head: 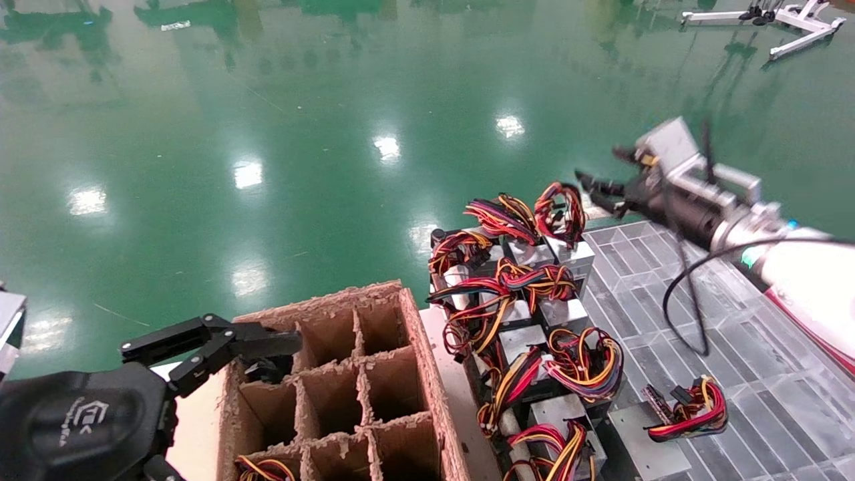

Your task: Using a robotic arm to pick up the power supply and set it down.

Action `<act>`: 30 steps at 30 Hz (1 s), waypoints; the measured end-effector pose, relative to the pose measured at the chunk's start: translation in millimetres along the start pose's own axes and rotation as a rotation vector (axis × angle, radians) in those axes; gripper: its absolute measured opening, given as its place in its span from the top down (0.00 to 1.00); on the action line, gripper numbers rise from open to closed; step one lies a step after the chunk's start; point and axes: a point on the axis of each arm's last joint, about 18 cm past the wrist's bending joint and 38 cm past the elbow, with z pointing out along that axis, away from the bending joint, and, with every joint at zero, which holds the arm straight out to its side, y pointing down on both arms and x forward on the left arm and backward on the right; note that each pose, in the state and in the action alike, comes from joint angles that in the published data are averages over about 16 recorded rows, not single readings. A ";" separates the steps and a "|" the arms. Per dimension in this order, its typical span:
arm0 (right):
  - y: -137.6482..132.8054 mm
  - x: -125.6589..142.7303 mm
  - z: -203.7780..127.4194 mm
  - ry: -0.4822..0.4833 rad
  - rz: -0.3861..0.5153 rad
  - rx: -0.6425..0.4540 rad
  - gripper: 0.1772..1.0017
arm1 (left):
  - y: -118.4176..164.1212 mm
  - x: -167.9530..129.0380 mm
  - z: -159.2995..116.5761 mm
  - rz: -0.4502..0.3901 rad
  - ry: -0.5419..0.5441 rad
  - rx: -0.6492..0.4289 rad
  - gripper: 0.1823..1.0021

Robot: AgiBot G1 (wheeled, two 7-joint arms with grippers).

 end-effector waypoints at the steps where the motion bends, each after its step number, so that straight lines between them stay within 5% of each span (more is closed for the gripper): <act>1: -3.7 2.4 -1.0 -0.003 0.007 0.007 0.54 | 0.0 0.0 0.0 0.000 0.000 0.000 0.00; 15: -31.4 -1.3 -17.4 -0.128 0.133 0.124 0.17 | 0.1 -0.1 -0.1 0.000 -0.001 0.000 0.00; 30: -41.7 -47.2 -52.6 -0.360 0.253 0.267 0.01 | 0.1 -0.2 -0.1 0.000 -0.001 0.000 0.00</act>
